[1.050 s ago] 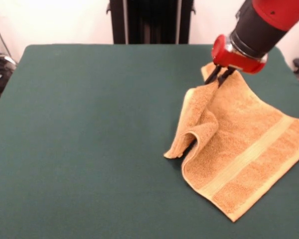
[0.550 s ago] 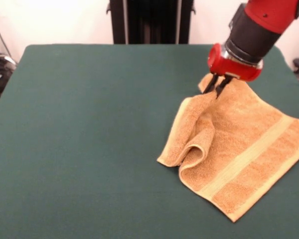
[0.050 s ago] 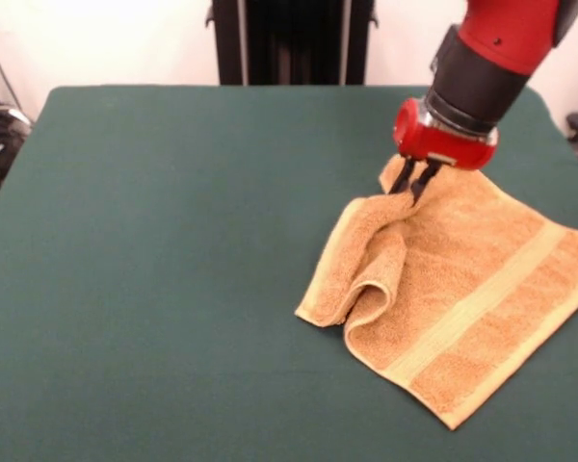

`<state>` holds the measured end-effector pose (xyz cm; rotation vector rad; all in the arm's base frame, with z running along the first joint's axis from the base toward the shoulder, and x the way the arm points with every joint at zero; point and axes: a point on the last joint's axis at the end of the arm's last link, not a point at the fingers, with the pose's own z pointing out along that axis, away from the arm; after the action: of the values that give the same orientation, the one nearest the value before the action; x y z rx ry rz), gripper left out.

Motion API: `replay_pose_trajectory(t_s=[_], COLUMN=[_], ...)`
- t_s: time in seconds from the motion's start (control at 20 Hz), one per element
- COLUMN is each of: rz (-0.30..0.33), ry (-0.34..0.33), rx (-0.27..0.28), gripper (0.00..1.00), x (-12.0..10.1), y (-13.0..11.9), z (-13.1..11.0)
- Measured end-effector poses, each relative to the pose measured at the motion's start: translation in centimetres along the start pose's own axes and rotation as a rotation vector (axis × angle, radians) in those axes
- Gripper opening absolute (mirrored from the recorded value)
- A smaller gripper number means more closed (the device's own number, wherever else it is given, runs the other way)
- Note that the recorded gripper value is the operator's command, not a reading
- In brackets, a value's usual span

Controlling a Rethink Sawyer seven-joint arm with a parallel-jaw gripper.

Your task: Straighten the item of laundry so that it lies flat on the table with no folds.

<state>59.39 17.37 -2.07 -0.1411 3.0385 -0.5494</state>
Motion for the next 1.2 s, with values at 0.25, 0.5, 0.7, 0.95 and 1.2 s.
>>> replay_pose_trajectory(t_s=[0.25, 0.5, 0.7, 0.95, 1.2], rz=[0.022, 0.048, 0.072, 0.081, 0.085], ry=[-0.040, -0.055, -0.051, -0.049, -0.048], rx=[-0.010, -0.013, -0.020, -0.024, -0.025], gripper=[1.00, 1.00, 1.00, 1.00, 1.00], x=[0.3, -0.2, -0.4, -0.4, -0.4], y=[0.1, -0.3, -0.4, -0.4, -0.4], z=[2.3, 2.2, 2.3, 2.3, 2.3])
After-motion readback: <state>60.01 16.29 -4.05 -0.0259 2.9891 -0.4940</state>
